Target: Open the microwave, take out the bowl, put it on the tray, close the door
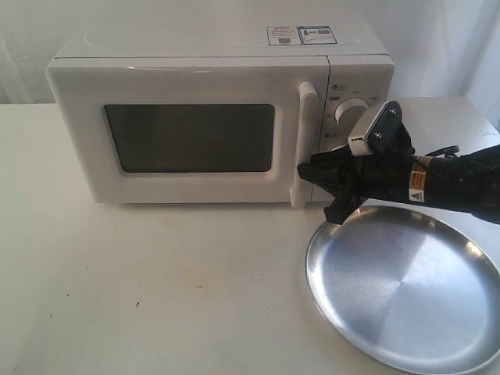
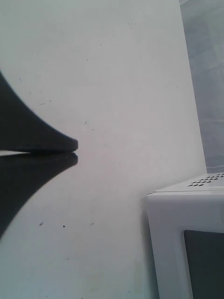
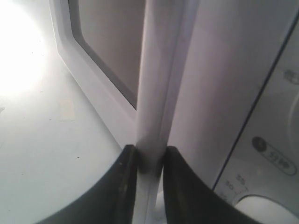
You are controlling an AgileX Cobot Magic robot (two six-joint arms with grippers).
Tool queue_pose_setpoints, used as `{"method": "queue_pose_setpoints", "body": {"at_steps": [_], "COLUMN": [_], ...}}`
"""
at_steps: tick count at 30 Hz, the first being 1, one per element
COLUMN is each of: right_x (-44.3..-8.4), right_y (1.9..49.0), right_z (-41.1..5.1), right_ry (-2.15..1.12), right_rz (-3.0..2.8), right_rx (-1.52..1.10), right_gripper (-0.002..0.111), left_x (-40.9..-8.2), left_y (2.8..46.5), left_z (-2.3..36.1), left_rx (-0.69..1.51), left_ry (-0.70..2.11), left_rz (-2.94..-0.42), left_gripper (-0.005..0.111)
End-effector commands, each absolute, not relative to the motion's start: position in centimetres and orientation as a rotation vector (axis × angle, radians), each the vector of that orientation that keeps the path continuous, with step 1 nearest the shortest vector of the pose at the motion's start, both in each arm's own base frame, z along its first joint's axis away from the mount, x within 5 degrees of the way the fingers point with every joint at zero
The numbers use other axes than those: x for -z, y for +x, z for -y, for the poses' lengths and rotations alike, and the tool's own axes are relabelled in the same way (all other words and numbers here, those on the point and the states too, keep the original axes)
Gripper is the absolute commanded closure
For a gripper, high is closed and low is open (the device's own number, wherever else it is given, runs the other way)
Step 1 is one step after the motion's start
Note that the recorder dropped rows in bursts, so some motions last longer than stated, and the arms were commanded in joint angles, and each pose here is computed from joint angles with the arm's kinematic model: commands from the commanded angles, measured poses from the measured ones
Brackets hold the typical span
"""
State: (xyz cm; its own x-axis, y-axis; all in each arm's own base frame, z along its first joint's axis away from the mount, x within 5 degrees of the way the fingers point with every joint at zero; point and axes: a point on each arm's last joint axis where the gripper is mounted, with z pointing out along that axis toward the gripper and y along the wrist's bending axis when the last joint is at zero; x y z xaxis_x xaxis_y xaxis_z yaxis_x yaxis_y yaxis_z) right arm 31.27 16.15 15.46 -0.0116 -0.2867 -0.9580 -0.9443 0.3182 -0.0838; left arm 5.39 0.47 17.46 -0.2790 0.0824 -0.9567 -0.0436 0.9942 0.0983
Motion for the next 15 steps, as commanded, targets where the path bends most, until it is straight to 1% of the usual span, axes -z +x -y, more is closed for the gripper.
{"method": "queue_pose_setpoints", "body": {"at_steps": [1, 3, 4, 6, 9, 15], "right_x": [-17.06, -17.17, -17.24, -17.28, -17.32, -17.25], "right_y": [28.26, 28.41, 28.50, 28.57, 28.63, 28.53], "right_z": [-19.85, -19.87, -19.88, -19.88, -19.89, -19.88], "right_ry": [-1.428, -1.404, -1.389, -1.378, -1.369, -1.378], "right_rz": [-1.183, -1.189, -1.194, -1.197, -1.201, -1.208], "right_rx": [-0.994, -0.991, -0.991, -0.990, -0.990, -1.001], "right_gripper": [0.076, 0.067, 0.064, 0.063, 0.065, 0.093], "left_x": [-17.36, -17.36, -17.36, -17.36, -17.36, -17.36], "left_y": [5.39, 5.39, 5.39, 5.39, 5.39, 5.39], "left_z": [-0.45, -0.45, -0.45, -0.45, -0.45, -0.45], "left_rx": [-0.113, -0.113, -0.113, -0.113, -0.113, -0.113], "left_ry": [0.021, 0.021, 0.021, 0.021, 0.021, 0.021], "left_rz": [-1.851, -1.851, -1.851, -1.851, -1.851, -1.851], "left_gripper": [0.107, 0.107, 0.107, 0.107, 0.107, 0.107]}}
